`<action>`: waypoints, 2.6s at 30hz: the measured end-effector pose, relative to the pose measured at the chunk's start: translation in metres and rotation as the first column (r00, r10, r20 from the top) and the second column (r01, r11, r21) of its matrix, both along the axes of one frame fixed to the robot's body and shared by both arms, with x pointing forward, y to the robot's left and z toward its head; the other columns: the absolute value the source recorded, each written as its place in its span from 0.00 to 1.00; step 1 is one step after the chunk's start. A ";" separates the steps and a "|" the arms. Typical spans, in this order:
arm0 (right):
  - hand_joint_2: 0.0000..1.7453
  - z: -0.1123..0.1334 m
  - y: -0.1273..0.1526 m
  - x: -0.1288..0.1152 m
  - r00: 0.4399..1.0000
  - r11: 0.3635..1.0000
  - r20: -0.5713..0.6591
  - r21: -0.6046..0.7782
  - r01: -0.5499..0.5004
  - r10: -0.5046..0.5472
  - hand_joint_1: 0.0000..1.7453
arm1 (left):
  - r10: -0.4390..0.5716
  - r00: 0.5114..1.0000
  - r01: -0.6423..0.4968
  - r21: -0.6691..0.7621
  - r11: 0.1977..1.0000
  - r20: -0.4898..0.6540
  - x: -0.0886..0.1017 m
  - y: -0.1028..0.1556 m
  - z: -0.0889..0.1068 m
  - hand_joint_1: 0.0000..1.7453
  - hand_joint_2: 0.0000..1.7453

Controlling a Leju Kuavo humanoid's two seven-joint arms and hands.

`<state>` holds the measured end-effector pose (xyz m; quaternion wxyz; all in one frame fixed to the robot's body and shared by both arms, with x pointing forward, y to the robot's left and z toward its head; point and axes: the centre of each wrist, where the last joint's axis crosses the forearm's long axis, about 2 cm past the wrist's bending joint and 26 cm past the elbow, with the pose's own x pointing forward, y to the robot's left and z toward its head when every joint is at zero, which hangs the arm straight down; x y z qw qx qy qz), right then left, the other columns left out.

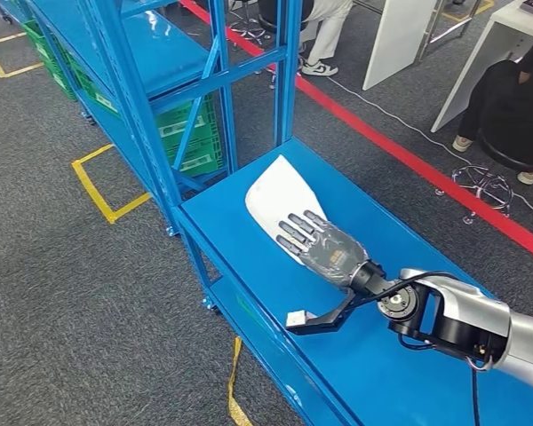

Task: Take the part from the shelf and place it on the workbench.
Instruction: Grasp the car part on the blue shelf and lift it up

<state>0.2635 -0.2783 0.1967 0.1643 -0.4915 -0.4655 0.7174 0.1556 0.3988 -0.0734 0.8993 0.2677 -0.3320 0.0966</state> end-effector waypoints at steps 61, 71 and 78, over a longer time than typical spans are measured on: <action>1.00 -0.036 -0.012 0.037 0.990 1.000 0.143 -0.012 -0.005 0.006 0.00 | -0.043 0.999 0.043 -0.029 0.999 0.004 0.013 -0.010 0.003 0.00 0.00; 1.00 -0.038 -0.014 0.038 0.990 1.000 0.139 -0.015 0.007 -0.005 0.00 | -0.043 0.999 0.043 -0.029 0.999 0.004 0.013 -0.010 0.003 0.00 0.00; 1.00 -0.038 -0.014 0.039 0.990 1.000 0.138 -0.015 0.007 -0.005 0.00 | -0.043 0.999 0.043 -0.029 0.999 0.004 0.013 -0.010 0.003 0.00 0.00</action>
